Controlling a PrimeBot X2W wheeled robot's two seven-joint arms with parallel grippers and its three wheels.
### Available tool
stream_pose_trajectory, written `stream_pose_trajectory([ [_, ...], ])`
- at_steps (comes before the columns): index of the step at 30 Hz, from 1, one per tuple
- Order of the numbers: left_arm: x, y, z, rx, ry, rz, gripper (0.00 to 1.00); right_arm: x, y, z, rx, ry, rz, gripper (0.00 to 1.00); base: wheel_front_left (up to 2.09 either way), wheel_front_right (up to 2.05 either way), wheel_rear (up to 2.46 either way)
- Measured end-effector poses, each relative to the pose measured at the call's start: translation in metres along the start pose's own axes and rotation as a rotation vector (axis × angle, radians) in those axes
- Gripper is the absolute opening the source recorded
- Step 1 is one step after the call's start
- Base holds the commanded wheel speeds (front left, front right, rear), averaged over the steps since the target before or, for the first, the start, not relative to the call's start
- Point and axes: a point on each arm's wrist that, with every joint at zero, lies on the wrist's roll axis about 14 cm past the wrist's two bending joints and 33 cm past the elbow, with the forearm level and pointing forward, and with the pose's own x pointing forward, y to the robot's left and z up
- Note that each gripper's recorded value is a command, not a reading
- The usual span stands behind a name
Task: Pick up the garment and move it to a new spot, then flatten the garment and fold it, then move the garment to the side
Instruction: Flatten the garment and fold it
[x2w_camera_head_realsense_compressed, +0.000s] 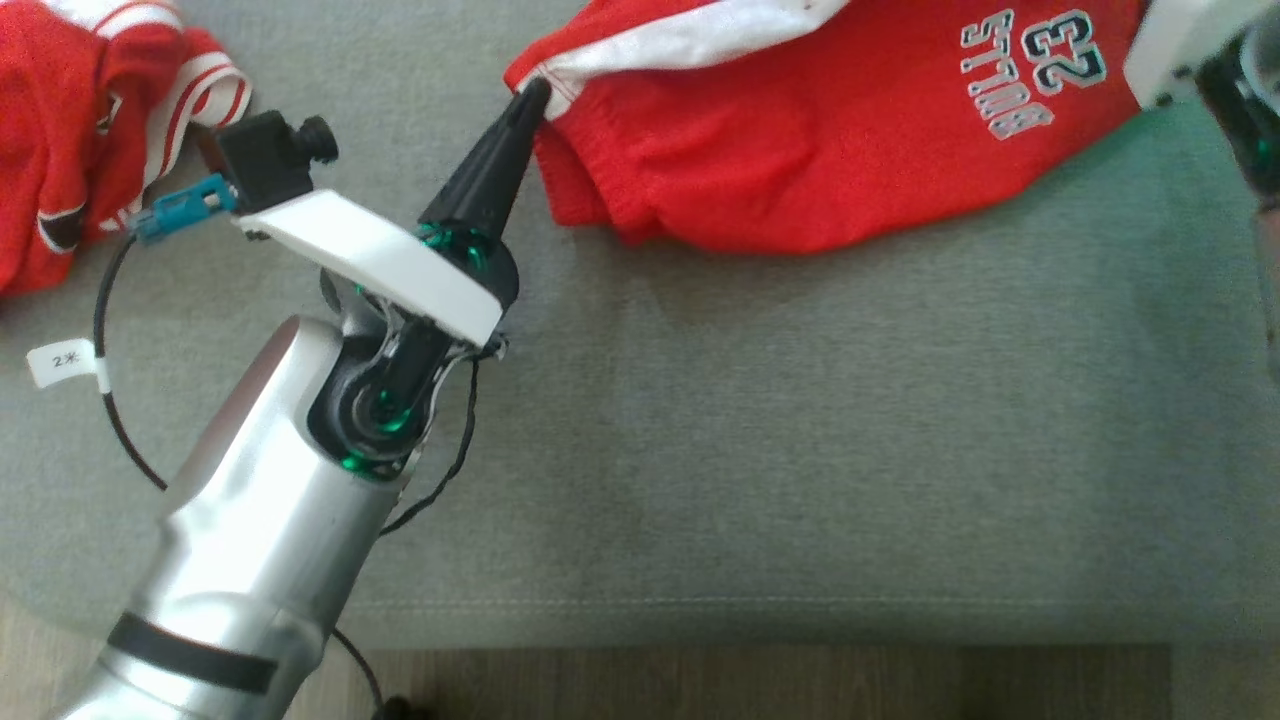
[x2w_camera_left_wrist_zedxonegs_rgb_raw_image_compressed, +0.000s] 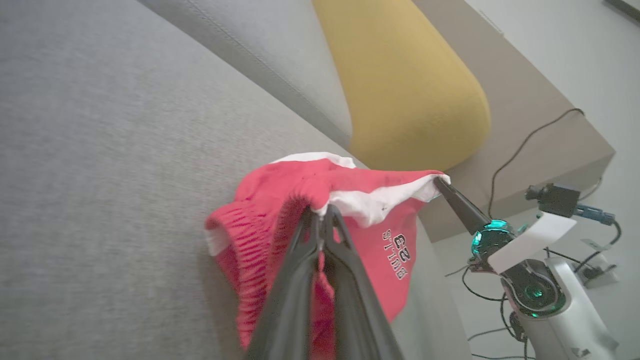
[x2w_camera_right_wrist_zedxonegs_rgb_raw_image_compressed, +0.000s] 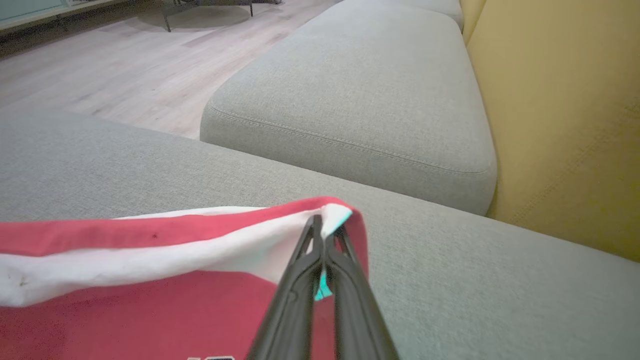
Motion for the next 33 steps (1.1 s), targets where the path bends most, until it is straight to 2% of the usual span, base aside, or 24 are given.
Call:
stream_pose_trajectory([
  [6,0.001,0.021,0.001,0.007,-0.022,0.062,0.0,0.028,0.007,-0.008,-0.041,0.002,0.026,0.0,0.0,0.0,0.0],
  [14,0.006,0.036,0.008,0.09,-0.06,0.099,0.0,0.052,0.011,-0.01,-0.051,-0.035,0.035,0.0,0.0,0.0,0.0],
  [15,0.006,0.037,0.007,0.094,-0.061,0.103,0.05,0.053,0.012,-0.011,-0.046,-0.038,0.035,0.0,0.0,0.0,0.0],
  [16,0.005,0.038,0.007,0.093,-0.063,0.107,0.27,0.054,0.014,-0.013,-0.039,-0.034,0.038,0.11,0.0,0.0,0.0],
  [17,0.005,0.04,0.006,0.092,-0.064,0.111,0.44,0.055,0.016,-0.017,-0.037,-0.026,0.043,0.4,0.0,0.0,0.0],
  [18,0.005,0.041,0.004,0.093,-0.058,0.115,0.7,0.056,0.019,-0.019,-0.036,-0.027,0.048,0.98,0.0,0.0,0.0],
  [19,0.004,0.044,0.002,0.094,-0.058,0.123,1.0,0.056,0.02,-0.021,-0.029,-0.032,0.05,1.0,0.0,0.0,0.0],
  [23,0.005,0.052,0.003,0.145,-0.075,0.15,1.0,0.058,0.021,-0.02,0.05,-0.063,0.042,1.0,0.0,0.0,0.0],
  [26,0.006,0.054,0.01,0.241,-0.102,0.177,1.0,0.055,0.017,-0.019,0.099,-0.064,0.035,1.0,0.0,0.0,0.0],
  [27,0.005,0.055,0.016,0.325,-0.122,0.196,1.0,0.051,0.011,-0.025,0.122,-0.031,0.02,1.0,0.0,0.0,0.0],
  [29,0.004,0.049,0.023,0.418,-0.143,0.199,1.0,0.046,0.003,-0.032,0.153,0.019,0.004,1.0,0.0,0.0,0.0],
  [33,-0.006,0.024,0.041,0.538,-0.247,0.185,1.0,0.038,-0.001,-0.05,0.183,0.133,0.0,1.0,0.0,0.0,0.0],
])
